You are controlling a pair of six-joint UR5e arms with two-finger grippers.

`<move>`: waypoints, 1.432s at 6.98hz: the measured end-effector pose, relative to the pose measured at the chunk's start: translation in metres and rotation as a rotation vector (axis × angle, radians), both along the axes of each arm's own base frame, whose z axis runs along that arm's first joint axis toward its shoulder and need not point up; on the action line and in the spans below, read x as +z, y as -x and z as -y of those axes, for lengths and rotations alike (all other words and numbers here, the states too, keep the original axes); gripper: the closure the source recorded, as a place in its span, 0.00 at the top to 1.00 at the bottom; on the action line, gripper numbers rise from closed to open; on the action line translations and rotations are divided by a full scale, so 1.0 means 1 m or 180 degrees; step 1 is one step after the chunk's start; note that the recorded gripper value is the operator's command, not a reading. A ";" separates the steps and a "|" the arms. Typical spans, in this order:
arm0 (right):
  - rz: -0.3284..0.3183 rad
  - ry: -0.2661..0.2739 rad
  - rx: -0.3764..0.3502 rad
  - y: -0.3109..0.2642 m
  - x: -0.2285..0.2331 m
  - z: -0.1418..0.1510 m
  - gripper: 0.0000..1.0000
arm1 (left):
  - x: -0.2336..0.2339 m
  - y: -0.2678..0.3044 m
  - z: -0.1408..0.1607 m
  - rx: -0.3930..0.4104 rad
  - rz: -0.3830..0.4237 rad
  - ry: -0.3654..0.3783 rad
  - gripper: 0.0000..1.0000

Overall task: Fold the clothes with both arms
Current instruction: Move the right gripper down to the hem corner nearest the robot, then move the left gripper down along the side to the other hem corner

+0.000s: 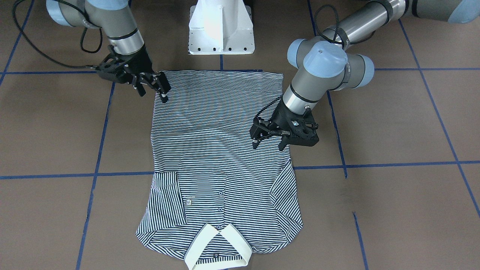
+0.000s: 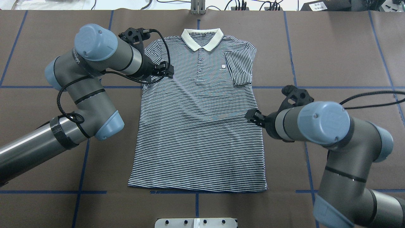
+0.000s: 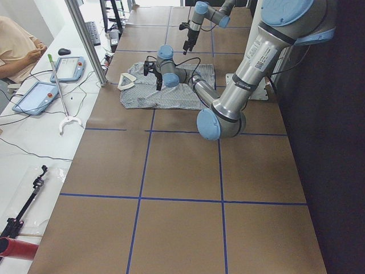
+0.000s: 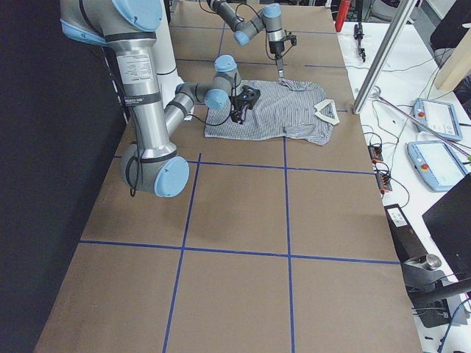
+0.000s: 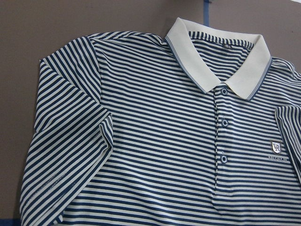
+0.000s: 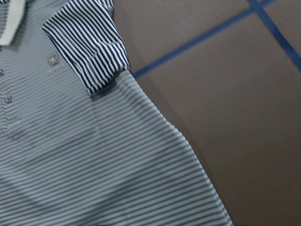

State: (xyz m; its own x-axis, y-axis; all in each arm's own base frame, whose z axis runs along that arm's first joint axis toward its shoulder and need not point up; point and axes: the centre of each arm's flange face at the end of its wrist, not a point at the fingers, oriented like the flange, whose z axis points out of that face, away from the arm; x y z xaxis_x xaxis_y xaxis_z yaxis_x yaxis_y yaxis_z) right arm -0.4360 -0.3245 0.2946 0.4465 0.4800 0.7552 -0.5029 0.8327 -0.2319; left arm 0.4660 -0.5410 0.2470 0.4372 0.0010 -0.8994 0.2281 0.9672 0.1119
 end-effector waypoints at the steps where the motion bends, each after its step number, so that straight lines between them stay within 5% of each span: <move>1: -0.0039 0.0077 0.0091 0.019 0.006 -0.052 0.74 | 0.008 0.002 -0.003 0.0022 0.0013 0.0025 0.92; 4: -0.0320 0.0153 0.0220 0.051 0.032 -0.141 0.60 | 0.018 0.003 -0.004 0.0025 0.0038 0.0066 0.93; 9: -0.0570 0.0178 0.0178 0.065 0.059 -0.152 0.54 | 0.024 0.003 -0.005 0.0031 0.0060 0.0082 0.93; 10: -0.0590 0.0195 0.0165 0.066 0.062 -0.153 0.39 | 0.024 0.003 -0.005 0.0031 0.0060 0.0080 0.93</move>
State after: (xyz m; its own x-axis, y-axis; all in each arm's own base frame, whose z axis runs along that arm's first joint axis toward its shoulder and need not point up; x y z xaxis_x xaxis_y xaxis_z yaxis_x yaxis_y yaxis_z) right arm -0.5020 -0.1719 0.3562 0.5485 0.5485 0.6310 -0.5836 0.7917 -0.1809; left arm 0.4628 -0.5359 0.2710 0.4542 -0.0172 -0.8908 0.2166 0.9719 0.0917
